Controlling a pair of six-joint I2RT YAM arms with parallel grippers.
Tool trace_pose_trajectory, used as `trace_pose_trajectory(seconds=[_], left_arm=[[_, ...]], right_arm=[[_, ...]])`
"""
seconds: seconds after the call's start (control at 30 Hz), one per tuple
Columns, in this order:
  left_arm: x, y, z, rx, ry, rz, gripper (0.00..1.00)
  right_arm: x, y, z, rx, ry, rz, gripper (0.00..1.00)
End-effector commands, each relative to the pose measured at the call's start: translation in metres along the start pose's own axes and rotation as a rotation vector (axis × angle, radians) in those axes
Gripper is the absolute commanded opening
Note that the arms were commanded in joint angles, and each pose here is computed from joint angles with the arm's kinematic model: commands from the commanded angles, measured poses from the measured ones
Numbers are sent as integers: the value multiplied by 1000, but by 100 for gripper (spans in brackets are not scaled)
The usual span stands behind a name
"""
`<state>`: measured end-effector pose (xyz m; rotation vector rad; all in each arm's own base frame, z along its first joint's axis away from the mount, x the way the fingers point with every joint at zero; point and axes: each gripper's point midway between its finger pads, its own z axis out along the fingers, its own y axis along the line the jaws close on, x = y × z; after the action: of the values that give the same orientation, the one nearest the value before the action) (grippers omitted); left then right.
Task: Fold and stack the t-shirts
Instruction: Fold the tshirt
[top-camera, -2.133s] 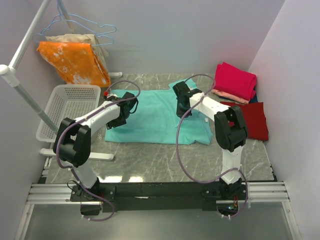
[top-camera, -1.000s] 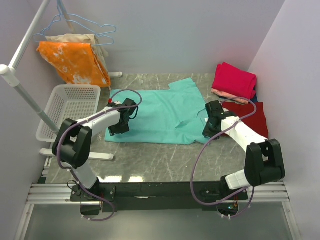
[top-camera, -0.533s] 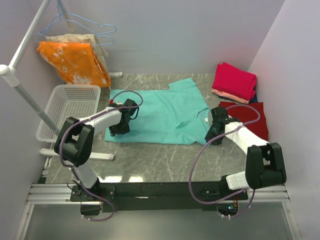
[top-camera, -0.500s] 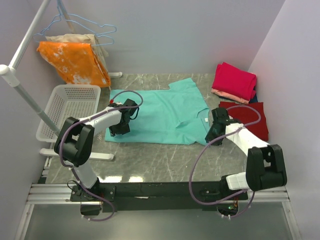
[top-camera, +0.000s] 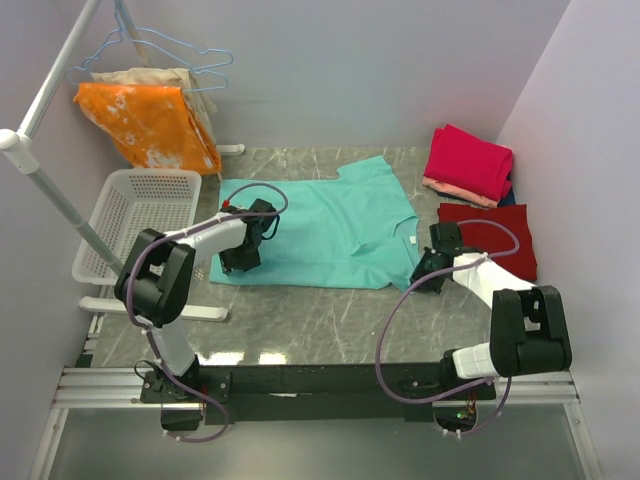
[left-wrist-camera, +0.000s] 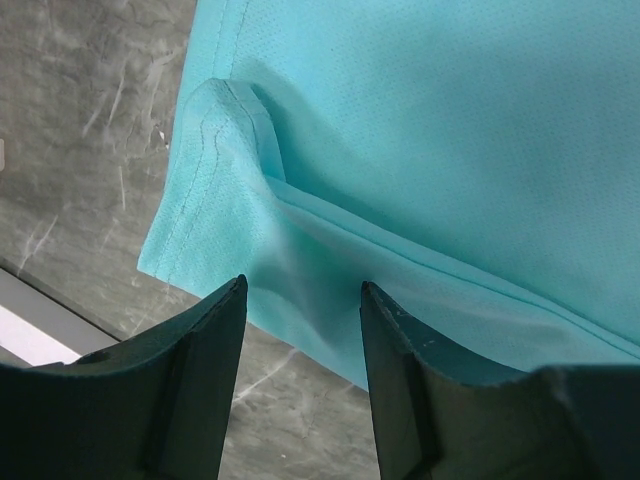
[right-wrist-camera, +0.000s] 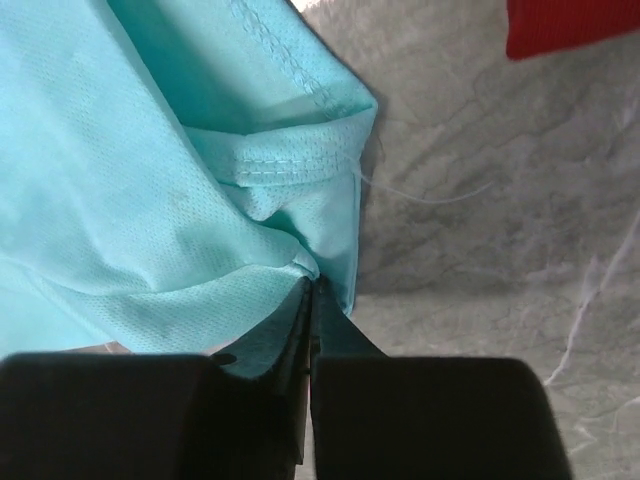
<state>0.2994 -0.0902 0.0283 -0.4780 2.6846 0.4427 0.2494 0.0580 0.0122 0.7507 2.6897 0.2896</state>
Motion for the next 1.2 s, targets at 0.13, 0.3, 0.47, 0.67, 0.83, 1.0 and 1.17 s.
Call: trace_pose_trajectory(seconds=[0.13, 0.3, 0.47, 0.67, 0.83, 1.0, 1.17], left_arm=[[-5, 13, 7, -93, -5, -8, 55], [2, 16, 15, -130, 14, -1, 55], [6, 19, 14, -138, 27, -3, 55], [-8, 25, -8, -109, -23, -40, 56], [-29, 26, -29, -85, -78, -76, 56], [-37, 15, -31, -42, -89, -83, 56], [-37, 5, -17, -36, -71, -85, 56]], right_arm=[[-39, -29, -21, 246, -105, -1, 0], [-48, -41, -32, 336, -124, -10, 0], [-42, -38, -33, 315, -96, -18, 0], [-50, -27, -59, 246, -174, -10, 30], [-69, -5, -84, 141, -270, -5, 42], [-73, 26, -75, 49, -215, -63, 42], [-69, 46, -52, 33, -139, -114, 42]])
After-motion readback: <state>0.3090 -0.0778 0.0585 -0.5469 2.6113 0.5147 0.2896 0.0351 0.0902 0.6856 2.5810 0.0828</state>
